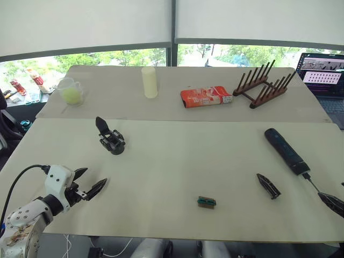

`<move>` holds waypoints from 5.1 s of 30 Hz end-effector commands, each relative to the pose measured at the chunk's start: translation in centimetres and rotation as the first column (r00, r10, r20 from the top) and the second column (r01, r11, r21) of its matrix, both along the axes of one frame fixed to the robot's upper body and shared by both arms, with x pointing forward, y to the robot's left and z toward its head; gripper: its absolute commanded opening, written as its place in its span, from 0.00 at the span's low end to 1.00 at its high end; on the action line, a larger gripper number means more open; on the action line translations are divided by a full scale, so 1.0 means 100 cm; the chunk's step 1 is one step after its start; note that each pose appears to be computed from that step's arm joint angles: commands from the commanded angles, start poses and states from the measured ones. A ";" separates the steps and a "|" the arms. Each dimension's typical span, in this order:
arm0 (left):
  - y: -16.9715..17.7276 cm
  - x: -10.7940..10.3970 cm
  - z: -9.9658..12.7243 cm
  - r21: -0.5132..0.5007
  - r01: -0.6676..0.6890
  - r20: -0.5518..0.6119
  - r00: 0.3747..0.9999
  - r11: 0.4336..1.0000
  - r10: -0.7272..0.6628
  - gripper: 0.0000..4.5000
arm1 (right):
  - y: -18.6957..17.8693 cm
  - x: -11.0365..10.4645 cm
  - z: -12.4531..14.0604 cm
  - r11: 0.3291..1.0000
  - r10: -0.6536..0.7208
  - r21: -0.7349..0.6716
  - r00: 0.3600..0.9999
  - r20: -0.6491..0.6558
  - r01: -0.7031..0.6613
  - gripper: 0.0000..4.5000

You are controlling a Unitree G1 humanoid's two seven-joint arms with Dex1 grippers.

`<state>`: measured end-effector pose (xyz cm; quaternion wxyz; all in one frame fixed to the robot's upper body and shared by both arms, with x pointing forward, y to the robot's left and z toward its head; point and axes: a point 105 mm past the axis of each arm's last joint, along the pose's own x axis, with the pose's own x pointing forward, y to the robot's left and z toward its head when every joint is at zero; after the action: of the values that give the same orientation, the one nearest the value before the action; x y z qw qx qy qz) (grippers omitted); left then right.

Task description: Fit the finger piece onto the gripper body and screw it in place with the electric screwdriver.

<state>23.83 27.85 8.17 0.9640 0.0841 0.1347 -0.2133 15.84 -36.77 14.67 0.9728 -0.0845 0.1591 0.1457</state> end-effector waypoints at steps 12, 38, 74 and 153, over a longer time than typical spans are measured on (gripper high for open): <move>0.004 0.043 0.007 -0.024 0.000 0.092 0.996 1.000 0.002 0.99 | 0.126 0.063 0.059 0.844 0.534 -0.022 0.837 0.117 -0.535 1.00; -0.066 0.115 0.027 0.023 0.319 0.214 0.924 0.947 -0.316 0.53 | 0.203 0.076 0.069 0.635 0.768 -0.069 0.618 0.172 -0.770 1.00; -0.164 0.056 0.068 0.068 0.894 0.033 0.442 0.443 -0.897 0.99 | 0.152 0.053 0.051 0.848 0.501 -0.126 0.856 -0.127 -0.515 1.00; -0.246 0.091 0.186 -0.634 0.538 0.307 0.834 0.555 -0.458 0.27 | 0.276 0.147 0.110 0.821 0.570 -0.324 0.657 0.494 -0.469 0.25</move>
<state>33.10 3.39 25.96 0.8320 -0.2362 -0.0198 -0.5015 31.21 -9.50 23.81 0.8888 -0.2384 -0.1167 0.3737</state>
